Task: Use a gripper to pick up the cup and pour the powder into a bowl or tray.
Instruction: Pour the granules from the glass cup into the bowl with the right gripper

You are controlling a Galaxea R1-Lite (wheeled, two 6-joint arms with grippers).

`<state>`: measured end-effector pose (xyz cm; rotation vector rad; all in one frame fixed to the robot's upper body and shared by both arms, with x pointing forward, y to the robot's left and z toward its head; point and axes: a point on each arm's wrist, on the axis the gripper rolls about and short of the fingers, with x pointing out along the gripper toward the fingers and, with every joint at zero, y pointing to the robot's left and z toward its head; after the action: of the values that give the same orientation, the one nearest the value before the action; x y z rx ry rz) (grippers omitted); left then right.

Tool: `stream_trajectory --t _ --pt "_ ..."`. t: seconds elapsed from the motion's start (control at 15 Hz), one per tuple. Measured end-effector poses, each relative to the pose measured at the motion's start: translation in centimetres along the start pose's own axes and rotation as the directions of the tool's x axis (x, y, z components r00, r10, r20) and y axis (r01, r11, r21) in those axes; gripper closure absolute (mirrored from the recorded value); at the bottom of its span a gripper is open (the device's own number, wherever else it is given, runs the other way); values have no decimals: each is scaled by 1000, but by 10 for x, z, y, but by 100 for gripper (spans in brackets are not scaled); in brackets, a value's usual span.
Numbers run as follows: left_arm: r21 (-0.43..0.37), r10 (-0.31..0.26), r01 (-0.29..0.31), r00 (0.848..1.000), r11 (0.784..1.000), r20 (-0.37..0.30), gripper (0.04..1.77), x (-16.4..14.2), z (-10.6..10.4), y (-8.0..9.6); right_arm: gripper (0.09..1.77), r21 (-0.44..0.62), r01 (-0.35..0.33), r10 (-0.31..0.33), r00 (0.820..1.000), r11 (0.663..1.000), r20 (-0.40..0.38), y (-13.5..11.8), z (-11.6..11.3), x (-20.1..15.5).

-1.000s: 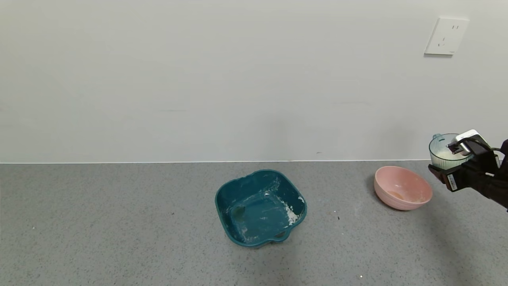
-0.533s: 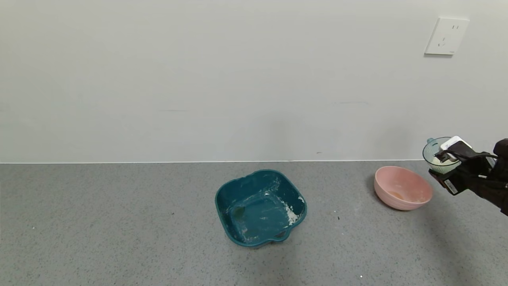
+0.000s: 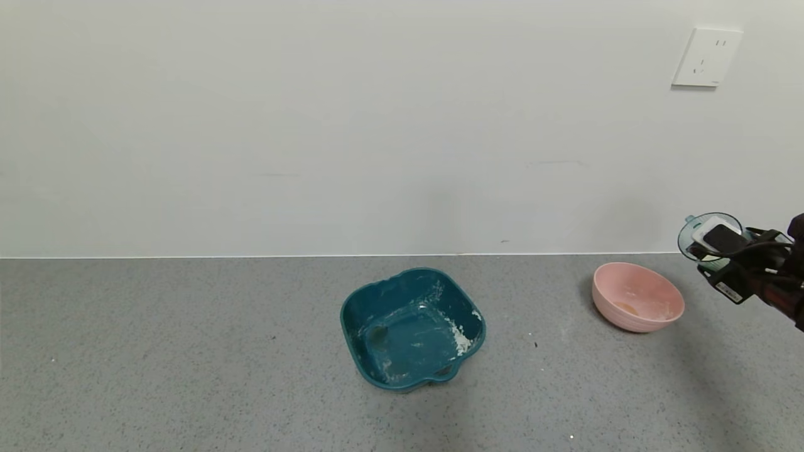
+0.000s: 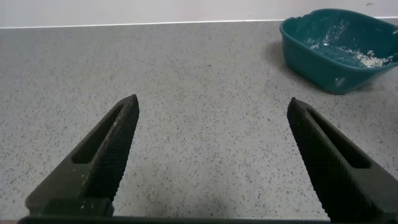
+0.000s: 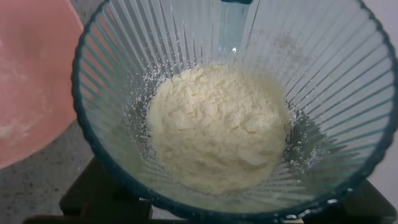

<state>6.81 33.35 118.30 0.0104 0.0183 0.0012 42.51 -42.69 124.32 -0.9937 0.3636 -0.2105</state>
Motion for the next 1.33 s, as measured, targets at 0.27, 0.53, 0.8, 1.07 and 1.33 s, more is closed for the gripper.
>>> stream_trajectory --t 0.27,0.53,0.8,1.07,1.33 --pt "0 0 0 1000 1000 0 9 0 0 0 52 -97 24 -26 1000 995 -17 -3 1 1" --pt "0 0 0 1000 1000 0 9 0 0 0 52 -178 59 -64 998 982 -22 -10 4 2" --pt "0 0 0 1000 1000 0 9 0 0 0 52 -294 70 -80 997 953 -21 -15 4 3" --pt "0 0 0 1000 1000 0 9 0 0 0 52 -424 62 -78 997 903 -20 -14 4 2" --pt "0 0 0 1000 1000 0 9 0 0 0 52 -529 64 -78 997 846 -4 -13 9 2"
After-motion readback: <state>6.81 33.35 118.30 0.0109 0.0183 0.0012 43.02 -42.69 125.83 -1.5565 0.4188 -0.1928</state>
